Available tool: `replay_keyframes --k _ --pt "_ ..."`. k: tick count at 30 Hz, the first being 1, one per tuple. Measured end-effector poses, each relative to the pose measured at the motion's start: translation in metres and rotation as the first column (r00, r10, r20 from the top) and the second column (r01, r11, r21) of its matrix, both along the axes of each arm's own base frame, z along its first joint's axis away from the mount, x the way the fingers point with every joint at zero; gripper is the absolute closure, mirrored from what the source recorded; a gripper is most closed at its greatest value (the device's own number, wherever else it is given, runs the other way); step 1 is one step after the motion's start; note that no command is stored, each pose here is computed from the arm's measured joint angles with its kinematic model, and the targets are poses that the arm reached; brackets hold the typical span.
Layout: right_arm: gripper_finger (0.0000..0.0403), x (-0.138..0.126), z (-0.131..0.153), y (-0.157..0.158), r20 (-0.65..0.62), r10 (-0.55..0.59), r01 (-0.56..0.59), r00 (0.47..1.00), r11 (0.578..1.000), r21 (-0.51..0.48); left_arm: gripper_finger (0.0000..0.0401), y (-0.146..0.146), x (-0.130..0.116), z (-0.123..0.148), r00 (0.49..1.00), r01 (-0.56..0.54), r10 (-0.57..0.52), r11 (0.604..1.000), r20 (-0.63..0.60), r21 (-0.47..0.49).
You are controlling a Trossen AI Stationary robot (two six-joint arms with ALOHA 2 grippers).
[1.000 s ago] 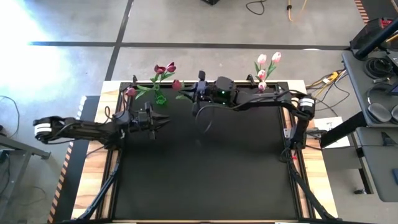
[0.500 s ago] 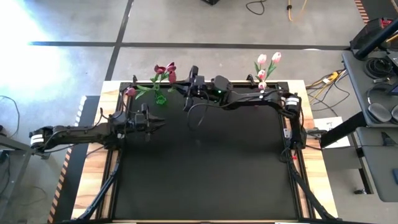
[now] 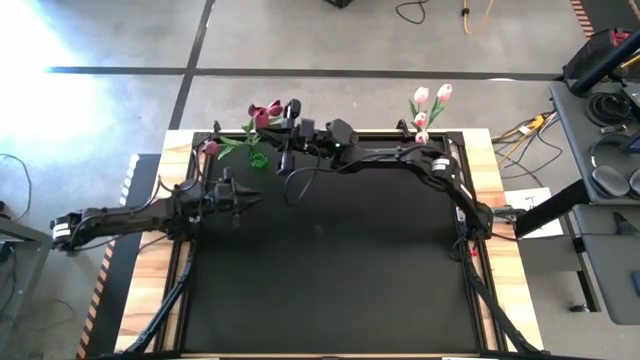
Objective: Sort flowers into vase by color
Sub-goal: Put the red flower into the green vase
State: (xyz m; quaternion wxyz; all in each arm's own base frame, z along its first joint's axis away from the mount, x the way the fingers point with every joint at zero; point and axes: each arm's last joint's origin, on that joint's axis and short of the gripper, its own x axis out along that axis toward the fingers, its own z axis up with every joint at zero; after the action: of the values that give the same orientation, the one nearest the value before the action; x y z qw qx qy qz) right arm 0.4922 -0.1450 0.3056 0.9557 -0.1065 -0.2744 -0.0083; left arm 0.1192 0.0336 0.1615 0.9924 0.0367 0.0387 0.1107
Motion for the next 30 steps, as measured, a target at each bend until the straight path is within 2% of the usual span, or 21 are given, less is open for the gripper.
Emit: replay_keyframes --k 14,22,30 --pt "0.0391 0.030 -0.024 -0.010 0.041 -0.031 0.036 0.999 0.992 -0.122 0.0326 -0.002 -0.007 -0.003 0.999 -0.003 0.003 1.000 -0.032 -0.007" --pt "0.0391 0.029 -0.018 -0.012 0.015 -0.048 0.050 0.999 0.990 -0.134 0.0326 -0.003 -0.010 -0.004 0.999 -0.003 0.003 1.000 -0.043 -0.010" --pt "0.0391 0.029 -0.017 -0.017 0.001 -0.096 0.095 0.995 0.978 -0.185 0.0326 -0.003 -0.010 -0.004 0.999 -0.003 0.003 1.000 -0.041 -0.005"
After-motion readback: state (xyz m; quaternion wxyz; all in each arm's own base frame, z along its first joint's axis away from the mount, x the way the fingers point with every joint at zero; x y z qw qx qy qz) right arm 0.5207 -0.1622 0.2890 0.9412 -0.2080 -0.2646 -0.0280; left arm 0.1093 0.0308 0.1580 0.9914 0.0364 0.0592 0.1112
